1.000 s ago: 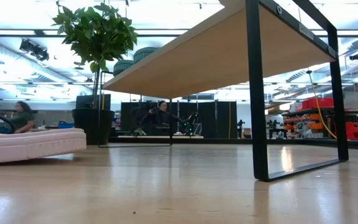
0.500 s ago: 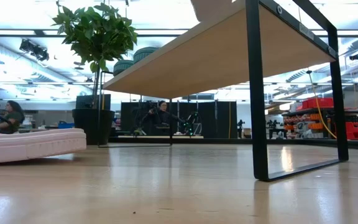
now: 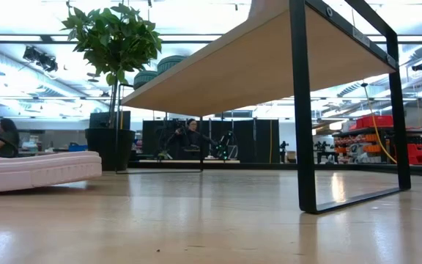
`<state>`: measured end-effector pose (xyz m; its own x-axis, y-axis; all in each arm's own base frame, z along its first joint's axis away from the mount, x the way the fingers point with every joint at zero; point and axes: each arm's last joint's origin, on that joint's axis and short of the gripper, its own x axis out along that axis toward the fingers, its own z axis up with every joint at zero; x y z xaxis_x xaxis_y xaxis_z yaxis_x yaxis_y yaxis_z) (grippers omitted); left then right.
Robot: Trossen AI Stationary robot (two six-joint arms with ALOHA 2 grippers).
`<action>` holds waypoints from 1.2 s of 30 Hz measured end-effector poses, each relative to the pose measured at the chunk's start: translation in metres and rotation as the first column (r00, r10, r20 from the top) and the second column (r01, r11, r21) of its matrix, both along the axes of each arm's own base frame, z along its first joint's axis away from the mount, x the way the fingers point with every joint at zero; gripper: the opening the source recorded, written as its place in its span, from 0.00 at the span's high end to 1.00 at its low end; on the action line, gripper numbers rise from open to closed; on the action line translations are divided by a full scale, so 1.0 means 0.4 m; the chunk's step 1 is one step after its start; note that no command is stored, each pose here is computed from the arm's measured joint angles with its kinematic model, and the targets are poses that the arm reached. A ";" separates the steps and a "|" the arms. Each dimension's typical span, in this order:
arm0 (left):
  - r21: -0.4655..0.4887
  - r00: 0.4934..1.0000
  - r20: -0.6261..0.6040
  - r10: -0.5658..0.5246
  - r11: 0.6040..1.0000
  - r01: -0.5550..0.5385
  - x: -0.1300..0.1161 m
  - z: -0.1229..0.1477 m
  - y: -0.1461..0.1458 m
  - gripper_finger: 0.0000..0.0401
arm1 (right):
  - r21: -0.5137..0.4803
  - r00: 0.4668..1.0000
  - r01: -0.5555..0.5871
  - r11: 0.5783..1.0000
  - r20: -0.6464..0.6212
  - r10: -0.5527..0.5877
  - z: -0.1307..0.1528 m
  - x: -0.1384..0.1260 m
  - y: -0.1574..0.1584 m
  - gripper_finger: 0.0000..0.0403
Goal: Pick and place slides into the shelf
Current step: Put the right pink slide slipper on the shelf
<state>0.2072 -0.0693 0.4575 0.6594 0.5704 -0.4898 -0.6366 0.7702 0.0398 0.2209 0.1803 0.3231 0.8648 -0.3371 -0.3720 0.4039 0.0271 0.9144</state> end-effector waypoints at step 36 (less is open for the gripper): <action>-0.004 0.999 0.009 0.040 0.999 -0.040 0.006 0.000 0.017 0.54 | 0.045 0.974 -0.117 0.992 -0.190 0.123 -0.031 -0.038 0.012 0.89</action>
